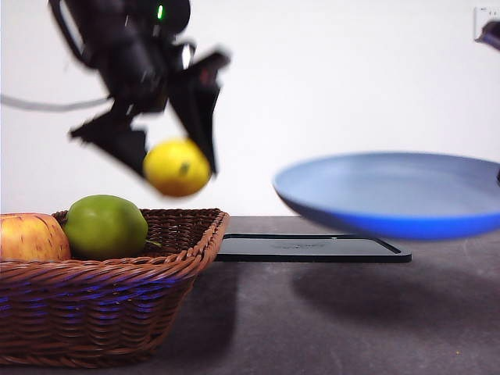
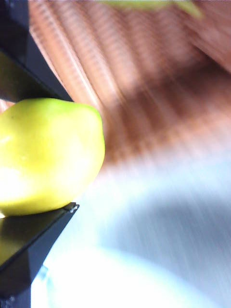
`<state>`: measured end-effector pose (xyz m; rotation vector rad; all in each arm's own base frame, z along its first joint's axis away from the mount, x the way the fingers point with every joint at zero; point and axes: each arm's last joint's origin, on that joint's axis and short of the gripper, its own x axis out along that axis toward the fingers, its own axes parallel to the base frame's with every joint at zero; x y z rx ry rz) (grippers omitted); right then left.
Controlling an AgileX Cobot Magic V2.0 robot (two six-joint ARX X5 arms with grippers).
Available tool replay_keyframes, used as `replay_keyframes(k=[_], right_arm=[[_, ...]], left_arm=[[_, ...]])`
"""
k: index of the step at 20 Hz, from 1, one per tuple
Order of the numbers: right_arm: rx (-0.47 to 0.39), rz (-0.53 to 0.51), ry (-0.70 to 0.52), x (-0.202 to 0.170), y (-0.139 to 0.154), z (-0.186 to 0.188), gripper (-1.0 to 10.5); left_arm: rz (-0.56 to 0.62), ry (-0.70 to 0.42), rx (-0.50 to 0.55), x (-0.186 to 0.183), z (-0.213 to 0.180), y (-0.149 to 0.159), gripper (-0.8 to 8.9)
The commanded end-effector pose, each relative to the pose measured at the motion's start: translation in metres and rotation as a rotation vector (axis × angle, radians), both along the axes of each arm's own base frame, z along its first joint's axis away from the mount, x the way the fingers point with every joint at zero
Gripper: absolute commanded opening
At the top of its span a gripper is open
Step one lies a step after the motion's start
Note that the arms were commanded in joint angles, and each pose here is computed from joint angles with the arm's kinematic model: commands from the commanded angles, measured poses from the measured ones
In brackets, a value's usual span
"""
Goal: Take the lemon from the basket,put the lemon in the plate,hand out the plate
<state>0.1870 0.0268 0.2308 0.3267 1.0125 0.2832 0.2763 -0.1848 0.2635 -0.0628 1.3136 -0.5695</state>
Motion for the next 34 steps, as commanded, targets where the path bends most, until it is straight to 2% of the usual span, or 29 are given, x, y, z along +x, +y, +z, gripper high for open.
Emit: replay_keyframes(k=[1, 3, 6, 10, 16, 18, 21, 23, 29, 34], right_arm=[[0.006, -0.005, 0.005, 0.01, 0.001, -0.001, 0.0], [0.036, -0.003, 0.037, 0.018, 0.005, -0.008, 0.0], [0.128, 0.05, 0.058, 0.023, 0.016, -0.011, 0.0], [0.143, 0.089, 0.065, 0.02, 0.03, -0.01, 0.0], [0.157, 0.125, 0.075, 0.018, 0.037, -0.01, 0.0], [0.18, 0.142, 0.081, 0.018, 0.037, -0.01, 0.0], [0.183, 0.144, 0.092, 0.017, 0.037, -0.01, 0.0], [0.182, 0.144, 0.102, 0.016, 0.037, -0.011, 0.0], [0.186, 0.126, 0.134, 0.014, 0.037, -0.012, 0.0], [0.183, 0.108, 0.138, 0.02, 0.036, -0.011, 0.0]], left_arm=[[-0.076, -0.085, -0.084, -0.004, 0.039, -0.012, 1.53], [-0.148, -0.149, -0.144, -0.012, 0.062, -0.029, 1.53], [-0.247, -0.21, -0.173, -0.029, 0.063, -0.061, 1.53], [-0.302, -0.313, -0.037, -0.046, 0.048, -0.094, 1.53], [-0.382, -0.264, 0.018, -0.053, 0.019, -0.12, 1.54], [-0.401, -0.245, 0.043, -0.053, 0.009, -0.125, 1.65], [-0.428, -0.241, 0.085, -0.051, -0.001, -0.127, 3.07], [-0.425, -0.242, 0.097, -0.05, -0.003, -0.128, 3.7], [-0.428, -0.246, 0.079, -0.052, 0.002, -0.128, 3.79], [-0.411, -0.343, -0.002, -0.068, 0.053, -0.105, 3.76]])
